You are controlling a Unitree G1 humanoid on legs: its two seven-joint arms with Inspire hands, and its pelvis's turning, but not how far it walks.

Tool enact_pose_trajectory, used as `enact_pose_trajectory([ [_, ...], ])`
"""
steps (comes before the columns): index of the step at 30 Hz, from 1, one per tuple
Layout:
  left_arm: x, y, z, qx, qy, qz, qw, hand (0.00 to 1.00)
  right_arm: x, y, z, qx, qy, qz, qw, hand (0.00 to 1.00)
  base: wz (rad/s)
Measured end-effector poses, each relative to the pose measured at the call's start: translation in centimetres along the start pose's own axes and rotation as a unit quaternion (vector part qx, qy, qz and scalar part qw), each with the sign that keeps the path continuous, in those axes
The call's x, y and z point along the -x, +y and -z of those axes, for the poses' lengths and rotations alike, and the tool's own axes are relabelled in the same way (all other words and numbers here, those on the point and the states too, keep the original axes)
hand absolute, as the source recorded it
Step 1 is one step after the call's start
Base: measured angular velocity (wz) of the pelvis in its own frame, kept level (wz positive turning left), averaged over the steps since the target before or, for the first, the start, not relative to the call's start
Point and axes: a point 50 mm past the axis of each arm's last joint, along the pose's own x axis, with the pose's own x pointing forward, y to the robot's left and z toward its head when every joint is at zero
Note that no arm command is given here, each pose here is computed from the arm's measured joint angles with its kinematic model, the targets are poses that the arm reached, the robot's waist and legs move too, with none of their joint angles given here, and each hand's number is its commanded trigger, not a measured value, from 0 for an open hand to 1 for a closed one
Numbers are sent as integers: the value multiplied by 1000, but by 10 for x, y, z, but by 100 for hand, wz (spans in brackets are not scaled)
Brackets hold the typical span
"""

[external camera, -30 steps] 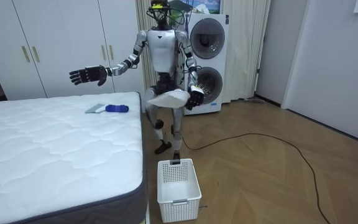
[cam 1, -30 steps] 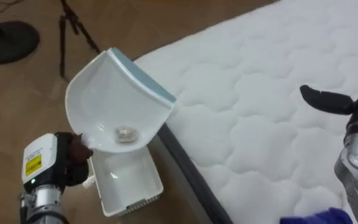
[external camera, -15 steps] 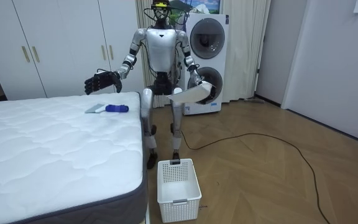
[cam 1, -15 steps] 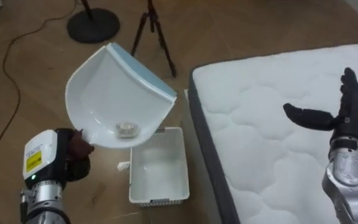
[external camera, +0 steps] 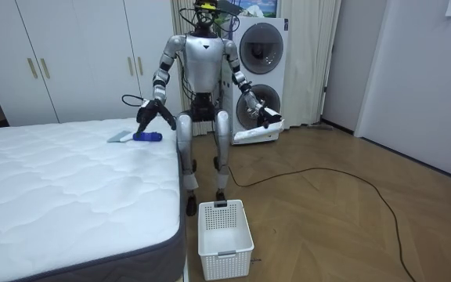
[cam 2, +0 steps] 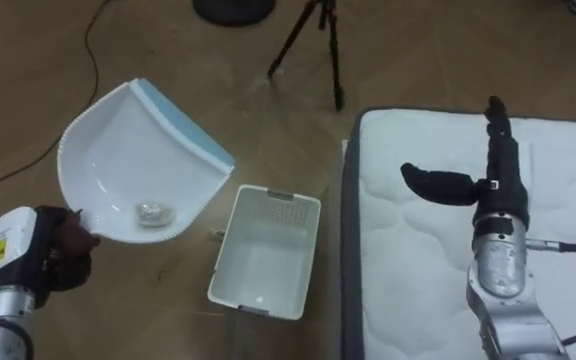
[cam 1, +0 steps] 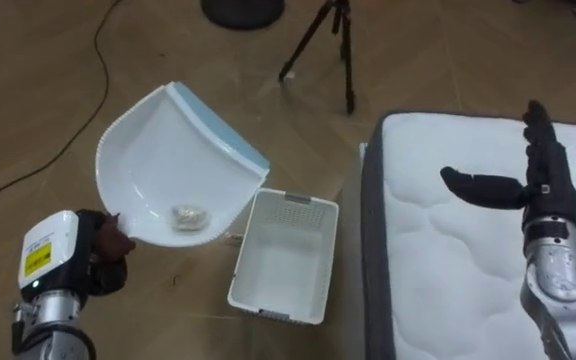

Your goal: Clean bed

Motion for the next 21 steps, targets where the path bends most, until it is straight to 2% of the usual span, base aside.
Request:
enact_pose_trajectory([
  [8,-13,2,2,-26,7,15,1000,100,2,8,18,59,25,-34,997,0,7],
  [14,-33,22,6,-109,-17,42,993,100,5,14,26,90,35,-56,994,0,12],
  [16,-42,36,5,-147,-35,50,987,100,5,15,25,92,32,-60,993,0,-3],
  [21,-51,50,3,-210,-53,67,974,100,8,24,29,120,30,-87,988,0,-1],
])
